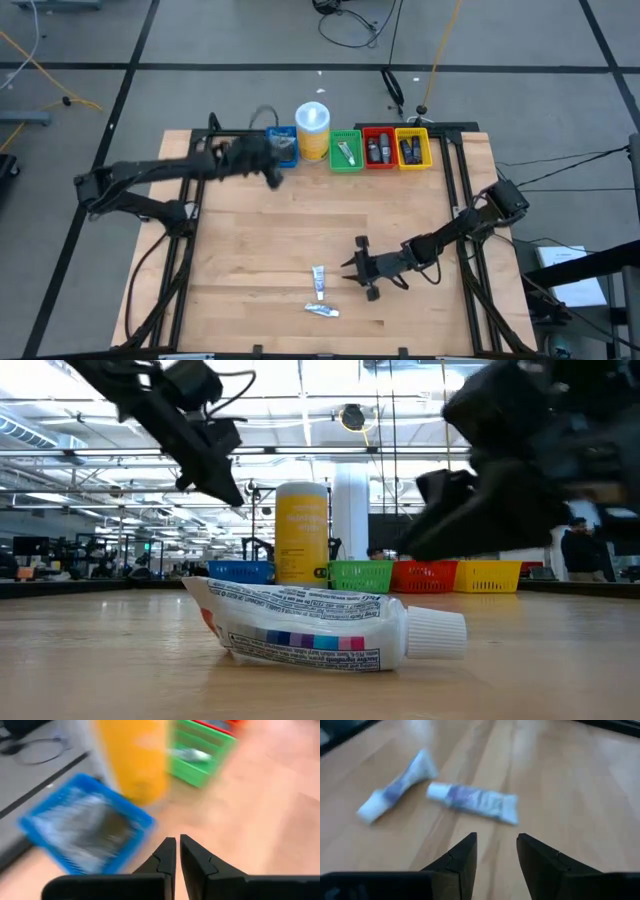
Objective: Pick & Place Travel size toiletries
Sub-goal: Put the toothpaste into the green basket
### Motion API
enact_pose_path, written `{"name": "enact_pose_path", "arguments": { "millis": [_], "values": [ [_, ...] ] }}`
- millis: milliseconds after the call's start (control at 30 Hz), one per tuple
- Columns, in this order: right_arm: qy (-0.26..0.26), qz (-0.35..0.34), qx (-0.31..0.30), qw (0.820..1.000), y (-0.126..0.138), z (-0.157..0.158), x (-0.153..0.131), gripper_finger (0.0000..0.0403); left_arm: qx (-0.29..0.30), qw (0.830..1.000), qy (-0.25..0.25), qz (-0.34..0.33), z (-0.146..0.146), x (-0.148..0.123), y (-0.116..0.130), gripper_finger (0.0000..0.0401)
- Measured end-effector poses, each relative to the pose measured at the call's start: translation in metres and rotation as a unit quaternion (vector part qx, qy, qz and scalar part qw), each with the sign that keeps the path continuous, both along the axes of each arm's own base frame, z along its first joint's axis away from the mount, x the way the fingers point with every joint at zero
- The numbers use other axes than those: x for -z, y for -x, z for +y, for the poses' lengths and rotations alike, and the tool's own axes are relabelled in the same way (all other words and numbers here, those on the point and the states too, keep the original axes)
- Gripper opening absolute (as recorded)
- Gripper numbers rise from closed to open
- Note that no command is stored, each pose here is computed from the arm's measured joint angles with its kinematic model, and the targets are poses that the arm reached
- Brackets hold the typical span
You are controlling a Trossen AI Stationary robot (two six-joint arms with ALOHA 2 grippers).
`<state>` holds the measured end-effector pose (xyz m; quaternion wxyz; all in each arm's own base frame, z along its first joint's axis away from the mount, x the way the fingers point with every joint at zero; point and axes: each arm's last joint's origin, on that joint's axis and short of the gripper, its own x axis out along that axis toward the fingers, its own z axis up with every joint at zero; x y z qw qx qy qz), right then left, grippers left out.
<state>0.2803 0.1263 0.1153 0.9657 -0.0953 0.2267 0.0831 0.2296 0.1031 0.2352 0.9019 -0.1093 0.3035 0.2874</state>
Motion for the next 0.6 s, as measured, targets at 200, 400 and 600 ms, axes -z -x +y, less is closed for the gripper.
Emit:
{"name": "enact_pose_path", "arguments": {
  "millis": [200, 400, 600],
  "values": [
    [-0.044, -0.026, 0.007, 0.999, 0.006, 0.002, -0.001, 0.013, 0.101, 0.993, 0.0, -0.064, -0.081, 0.043, -0.005, 0.0026],
    [-0.119, -0.021, 0.062, 0.991, -0.013, -0.002, -0.013, 0.0141, 0.191, 0.968, -0.005, -0.162, -0.143, 0.08, 0.005, 0.0026],
    [-0.162, 0.026, 0.105, 0.981, -0.04, 0.012, -0.038, 0.021, 0.174, 0.968, -0.039, -0.176, -0.172, 0.099, 0.008, 0.0026]
  ]
}}
